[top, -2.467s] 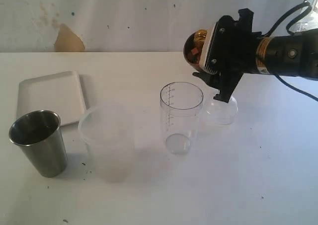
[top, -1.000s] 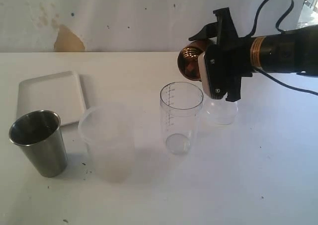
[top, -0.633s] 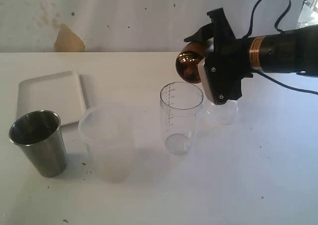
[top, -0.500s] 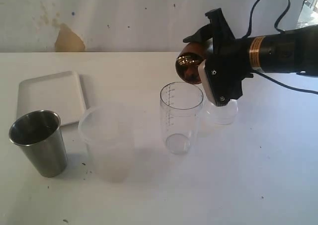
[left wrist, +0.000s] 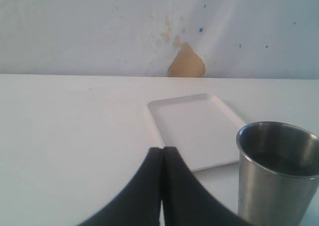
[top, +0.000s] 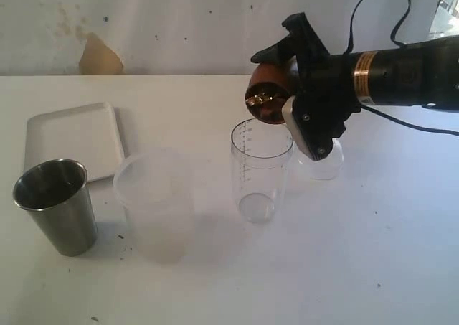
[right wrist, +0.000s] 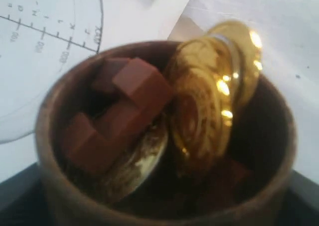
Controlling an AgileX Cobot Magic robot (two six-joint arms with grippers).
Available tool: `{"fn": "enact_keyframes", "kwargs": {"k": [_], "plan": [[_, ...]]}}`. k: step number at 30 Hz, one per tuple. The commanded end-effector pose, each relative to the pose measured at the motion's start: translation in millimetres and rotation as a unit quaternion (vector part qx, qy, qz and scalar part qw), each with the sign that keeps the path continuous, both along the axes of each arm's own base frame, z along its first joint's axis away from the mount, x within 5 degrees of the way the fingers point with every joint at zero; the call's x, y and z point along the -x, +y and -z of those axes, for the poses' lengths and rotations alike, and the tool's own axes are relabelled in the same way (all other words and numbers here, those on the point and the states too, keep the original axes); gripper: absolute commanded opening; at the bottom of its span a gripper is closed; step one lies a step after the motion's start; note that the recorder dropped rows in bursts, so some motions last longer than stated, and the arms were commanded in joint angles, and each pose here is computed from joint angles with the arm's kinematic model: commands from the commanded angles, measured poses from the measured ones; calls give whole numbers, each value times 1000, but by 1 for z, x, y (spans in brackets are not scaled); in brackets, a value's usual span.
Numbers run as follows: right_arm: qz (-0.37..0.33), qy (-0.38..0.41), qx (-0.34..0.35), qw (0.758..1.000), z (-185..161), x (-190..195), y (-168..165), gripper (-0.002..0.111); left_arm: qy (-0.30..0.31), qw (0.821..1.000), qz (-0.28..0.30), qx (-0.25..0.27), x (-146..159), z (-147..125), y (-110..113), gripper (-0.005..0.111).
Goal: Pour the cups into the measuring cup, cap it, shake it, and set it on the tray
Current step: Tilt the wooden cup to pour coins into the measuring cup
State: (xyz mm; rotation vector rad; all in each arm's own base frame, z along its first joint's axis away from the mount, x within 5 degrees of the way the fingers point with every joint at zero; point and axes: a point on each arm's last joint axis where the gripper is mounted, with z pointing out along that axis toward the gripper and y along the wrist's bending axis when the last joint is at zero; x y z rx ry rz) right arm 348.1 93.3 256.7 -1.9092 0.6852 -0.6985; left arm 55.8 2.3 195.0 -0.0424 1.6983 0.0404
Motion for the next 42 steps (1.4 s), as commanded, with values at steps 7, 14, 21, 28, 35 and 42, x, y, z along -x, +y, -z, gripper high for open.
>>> {"fn": "enact_keyframes", "kwargs": {"k": [7, 14, 21, 28, 35, 42], "plan": [[0, -13, 9, 1000, -2, -2, 1, 0, -3, 1000, 1, 2, 0, 1, 0, 0], [-7, -24, 24, 999, -2, -2, 1, 0, -3, 1000, 1, 2, 0, 1, 0, 0], [-40, -48, 22, 998, -5, 0, 5, 0, -3, 1000, 1, 2, 0, 1, 0, 0], [10, -36, -48, 998, -10, -5, 5, 0, -3, 1000, 1, 2, 0, 1, 0, 0], [24, -29, -45, 998, -8, -7, 3, 0, -3, 1000, 1, 2, 0, 1, 0, 0], [23, -29, -47, 998, -8, -6, 3, 0, -3, 1000, 1, 2, 0, 1, 0, 0]]}}
